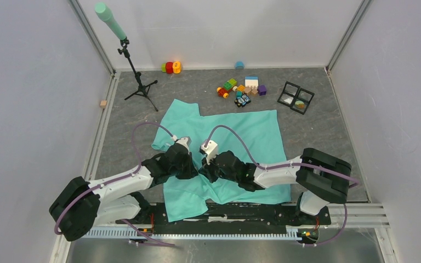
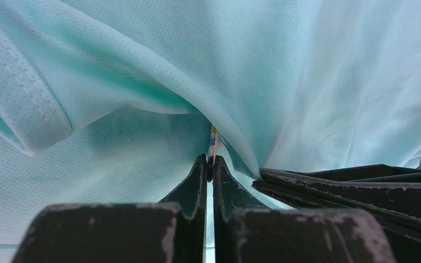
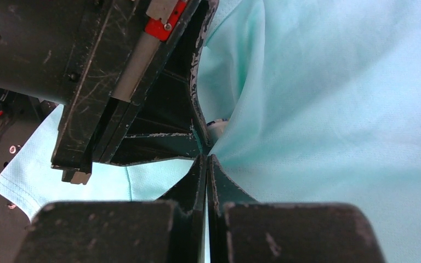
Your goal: Pin the brooch onto the clothing
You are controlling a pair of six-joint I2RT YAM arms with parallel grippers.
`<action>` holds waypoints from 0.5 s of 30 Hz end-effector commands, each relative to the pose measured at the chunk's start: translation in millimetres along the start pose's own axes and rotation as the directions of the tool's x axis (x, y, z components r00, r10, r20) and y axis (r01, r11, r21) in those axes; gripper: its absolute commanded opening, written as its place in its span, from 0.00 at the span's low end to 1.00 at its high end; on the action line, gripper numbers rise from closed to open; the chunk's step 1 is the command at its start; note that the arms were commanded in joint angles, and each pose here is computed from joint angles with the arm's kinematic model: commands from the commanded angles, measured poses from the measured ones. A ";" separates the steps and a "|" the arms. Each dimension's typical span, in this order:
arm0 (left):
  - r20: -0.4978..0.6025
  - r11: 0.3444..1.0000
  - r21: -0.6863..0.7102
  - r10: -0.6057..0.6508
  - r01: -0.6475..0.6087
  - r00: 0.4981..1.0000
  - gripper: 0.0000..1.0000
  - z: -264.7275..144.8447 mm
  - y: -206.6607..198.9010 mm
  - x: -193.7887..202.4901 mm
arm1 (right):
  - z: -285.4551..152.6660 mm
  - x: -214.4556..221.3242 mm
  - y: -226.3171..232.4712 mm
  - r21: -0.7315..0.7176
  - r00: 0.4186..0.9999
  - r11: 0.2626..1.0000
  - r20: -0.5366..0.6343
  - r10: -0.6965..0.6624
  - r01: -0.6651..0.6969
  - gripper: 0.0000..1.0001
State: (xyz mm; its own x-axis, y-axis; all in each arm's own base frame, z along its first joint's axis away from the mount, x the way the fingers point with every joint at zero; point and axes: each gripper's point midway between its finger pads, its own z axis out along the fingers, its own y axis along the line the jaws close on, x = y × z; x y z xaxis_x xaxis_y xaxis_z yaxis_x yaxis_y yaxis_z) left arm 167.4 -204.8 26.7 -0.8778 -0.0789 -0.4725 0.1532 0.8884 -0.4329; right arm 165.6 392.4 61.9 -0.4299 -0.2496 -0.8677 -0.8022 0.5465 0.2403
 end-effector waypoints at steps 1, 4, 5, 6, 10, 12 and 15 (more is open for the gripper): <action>0.011 1.000 0.004 0.001 -0.001 1.000 0.02 1.0 -4.9 -4.4 | 6.4 -15.7 13.3 -0.063 0.999 0.998 0.045 -0.014 0.017 0.00; 0.012 1.000 0.005 0.002 -0.002 1.000 0.02 0.8 -4.9 -4.8 | 11.1 -8.8 14.2 -0.071 1.000 0.997 0.016 -0.024 0.025 0.00; 0.013 1.000 0.006 0.002 -0.002 1.000 0.02 0.6 -4.8 -4.7 | 11.9 -7.8 14.3 -0.073 1.000 0.997 0.012 -0.024 0.024 0.00; 0.015 1.000 0.008 0.004 -0.004 1.000 0.02 0.4 -5.2 -5.3 | 13.3 -6.1 14.0 -0.072 1.000 0.997 0.007 -0.024 0.024 0.00; 0.036 1.000 0.026 0.004 -0.005 0.999 0.02 -0.8 -7.1 -7.3 | 18.3 -1.7 12.3 -0.067 1.000 0.997 -0.003 -0.025 0.024 0.00; 0.043 0.999 0.034 -0.001 -0.001 0.999 0.02 -1.8 -7.9 -8.0 | 19.0 3.4 15.6 -0.090 1.000 0.996 -0.019 -0.022 0.020 0.00; 0.058 0.999 0.048 -0.009 0.007 0.998 0.02 -3.4 -9.6 -9.5 | 20.4 9.5 13.0 -0.085 0.999 0.996 -0.035 -0.014 0.011 0.00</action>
State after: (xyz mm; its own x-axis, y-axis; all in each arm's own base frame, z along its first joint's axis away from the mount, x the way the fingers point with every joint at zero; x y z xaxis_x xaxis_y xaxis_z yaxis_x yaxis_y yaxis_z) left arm 167.0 -204.8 27.7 -0.8748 -0.0809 -0.4776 0.1568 0.8856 -0.4371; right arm 157.3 398.4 36.2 -0.4451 -0.3198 -0.8364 -0.8259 0.5075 0.2455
